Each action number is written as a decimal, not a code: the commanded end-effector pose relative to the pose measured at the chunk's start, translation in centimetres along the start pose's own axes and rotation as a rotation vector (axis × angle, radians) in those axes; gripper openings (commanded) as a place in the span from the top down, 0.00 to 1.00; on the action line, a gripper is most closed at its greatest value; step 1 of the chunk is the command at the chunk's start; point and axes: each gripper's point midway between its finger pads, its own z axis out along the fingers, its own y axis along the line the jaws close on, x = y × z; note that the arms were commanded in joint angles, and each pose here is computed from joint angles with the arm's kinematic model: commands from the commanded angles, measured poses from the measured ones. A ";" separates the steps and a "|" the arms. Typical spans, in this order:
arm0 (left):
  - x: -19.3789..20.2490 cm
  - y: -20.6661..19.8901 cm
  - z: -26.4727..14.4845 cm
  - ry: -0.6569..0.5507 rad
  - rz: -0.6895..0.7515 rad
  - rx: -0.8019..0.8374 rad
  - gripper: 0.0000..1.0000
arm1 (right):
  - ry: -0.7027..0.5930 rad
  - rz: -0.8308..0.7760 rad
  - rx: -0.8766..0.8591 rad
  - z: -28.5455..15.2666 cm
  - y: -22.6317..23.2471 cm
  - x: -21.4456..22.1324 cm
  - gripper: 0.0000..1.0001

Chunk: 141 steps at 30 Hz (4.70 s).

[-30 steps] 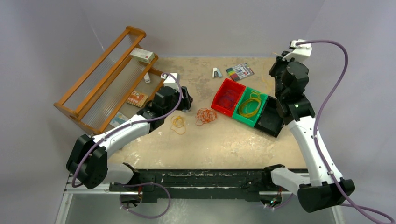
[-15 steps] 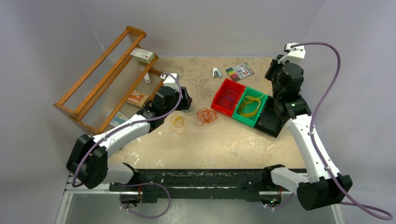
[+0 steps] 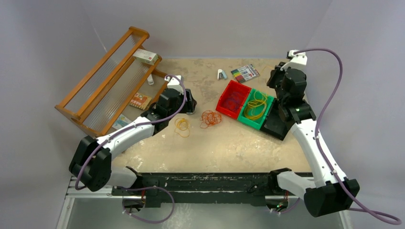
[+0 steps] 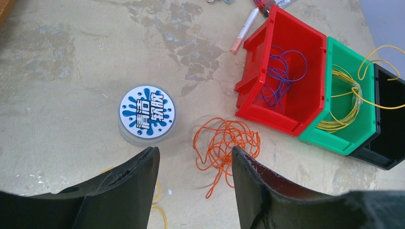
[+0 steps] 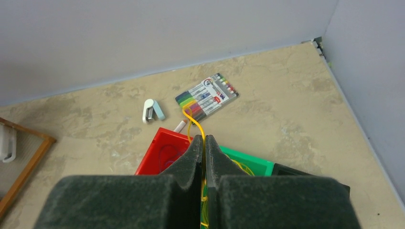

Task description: Untangle the cables

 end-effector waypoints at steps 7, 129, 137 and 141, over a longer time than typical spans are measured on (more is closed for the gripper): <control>-2.0 -0.7 0.2 -0.050 -0.028 0.018 0.44 | 0.017 0.063 -0.053 -0.2 0.8 1.1 1.00; -1.5 1.9 -0.2 -0.048 -0.046 -0.084 0.44 | 0.540 0.080 0.089 8.2 -3.8 26.7 1.00; -1.4 2.0 -0.4 -0.048 -0.048 -0.086 0.44 | 0.564 0.079 0.090 8.3 -3.8 27.3 0.98; -1.5 2.0 -0.5 -0.050 -0.051 -0.087 0.44 | 0.576 0.077 0.094 8.3 -3.9 27.6 0.97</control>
